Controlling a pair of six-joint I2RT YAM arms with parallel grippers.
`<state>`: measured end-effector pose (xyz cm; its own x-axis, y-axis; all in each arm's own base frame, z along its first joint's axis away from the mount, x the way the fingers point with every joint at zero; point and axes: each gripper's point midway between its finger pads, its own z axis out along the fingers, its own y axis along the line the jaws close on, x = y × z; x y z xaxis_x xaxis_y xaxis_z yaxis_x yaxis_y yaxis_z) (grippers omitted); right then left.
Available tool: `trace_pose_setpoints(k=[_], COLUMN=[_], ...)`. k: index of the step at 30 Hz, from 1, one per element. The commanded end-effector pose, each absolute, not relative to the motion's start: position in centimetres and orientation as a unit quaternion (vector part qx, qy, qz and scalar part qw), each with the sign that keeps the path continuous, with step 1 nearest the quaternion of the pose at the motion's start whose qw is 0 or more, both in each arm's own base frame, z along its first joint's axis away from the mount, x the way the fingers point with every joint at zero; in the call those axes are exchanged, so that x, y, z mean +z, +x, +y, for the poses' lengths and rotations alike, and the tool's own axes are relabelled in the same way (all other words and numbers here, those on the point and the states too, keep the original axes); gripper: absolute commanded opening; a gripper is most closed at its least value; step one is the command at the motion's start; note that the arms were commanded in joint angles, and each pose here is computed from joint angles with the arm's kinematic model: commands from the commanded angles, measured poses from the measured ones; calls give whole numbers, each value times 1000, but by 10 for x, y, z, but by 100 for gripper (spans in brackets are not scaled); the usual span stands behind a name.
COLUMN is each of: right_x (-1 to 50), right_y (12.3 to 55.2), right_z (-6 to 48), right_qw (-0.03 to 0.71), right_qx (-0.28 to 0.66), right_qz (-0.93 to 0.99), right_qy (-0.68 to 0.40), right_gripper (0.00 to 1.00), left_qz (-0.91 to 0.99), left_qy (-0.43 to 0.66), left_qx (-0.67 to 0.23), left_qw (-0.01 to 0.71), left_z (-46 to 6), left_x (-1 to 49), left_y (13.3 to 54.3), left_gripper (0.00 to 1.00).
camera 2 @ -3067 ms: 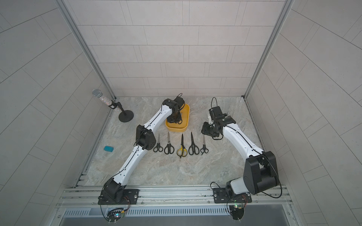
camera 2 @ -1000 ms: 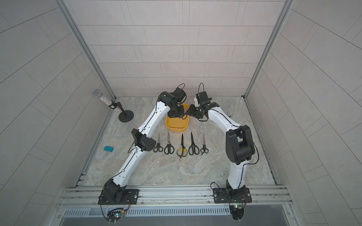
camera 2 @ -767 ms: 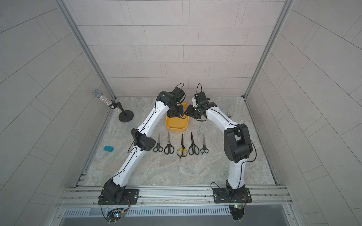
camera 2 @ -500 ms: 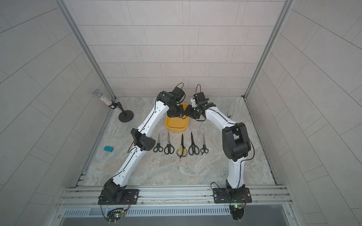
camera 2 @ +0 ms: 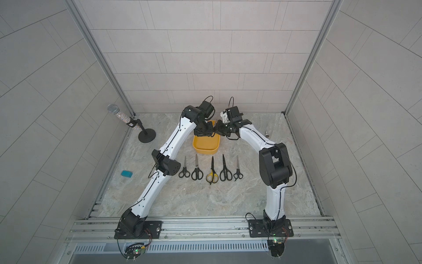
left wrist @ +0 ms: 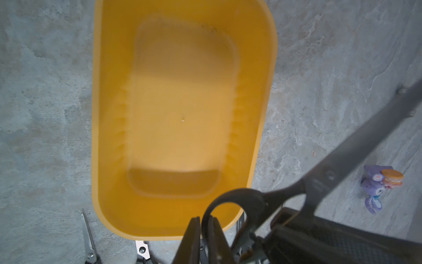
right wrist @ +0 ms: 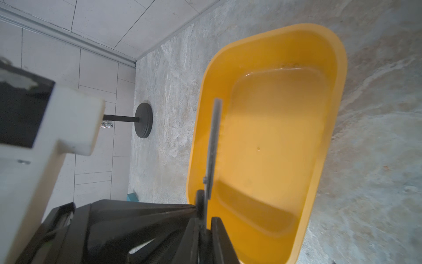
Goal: Take the scissors out of the storage box
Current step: Pick up the scissors from the storage box, then place the scissors at the center of the board.
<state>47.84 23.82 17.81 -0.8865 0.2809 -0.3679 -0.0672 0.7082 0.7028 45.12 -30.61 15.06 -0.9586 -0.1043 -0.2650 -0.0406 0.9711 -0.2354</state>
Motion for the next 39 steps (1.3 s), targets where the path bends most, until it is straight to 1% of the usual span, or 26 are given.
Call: trace_pose_setpoints(k=[1,2,4,6,12,14,17,25,28,31,34,36,39], right_x=[165,167,170,173,184,188,193,198,202,207,212,214,216], right_y=[478,478,479,480,480,478,473,442,424,407,397,391,384], right_z=[233,231,227,224,215,213,210,201,196,191,189,192,196], right_qw=[222,225,231,236,245,246,246,240,241,239,241,238,232], right_qx=[366,365,362,357,356,354,346,335,327,317,313,311,297], right_qz=[901,901,900,901,899,899,903,909,913,917,918,920,926], right_qy=[70,72,75,76,77,74,64,58,50,40,39,34,17], right_gripper=[9,8,8,8,8,8,8,8,8,9,9,10,10], left_qz=[975,976,978,978,978,977,976,962,950,936,926,921,919], left_qy=[-40,-43,-45,-47,-38,-35,-47,-100,-120,-132,-107,-69,-9], left_qx=[-118,-108,-89,-77,-70,-73,-66,-24,-23,5,-2,-9,-9], left_qw=[183,182,183,187,193,198,204,251,287,325,361,382,394], left_z=[-292,-287,-277,-269,-261,-262,-247,-162,-133,-107,-116,-130,-147], left_x=[193,191,190,193,201,202,203,245,271,291,306,312,305], left_y=[452,452,451,452,451,454,463,481,490,497,509,518,533], left_gripper=[48,53,59,61,61,61,60,60,59,59,57,56,53])
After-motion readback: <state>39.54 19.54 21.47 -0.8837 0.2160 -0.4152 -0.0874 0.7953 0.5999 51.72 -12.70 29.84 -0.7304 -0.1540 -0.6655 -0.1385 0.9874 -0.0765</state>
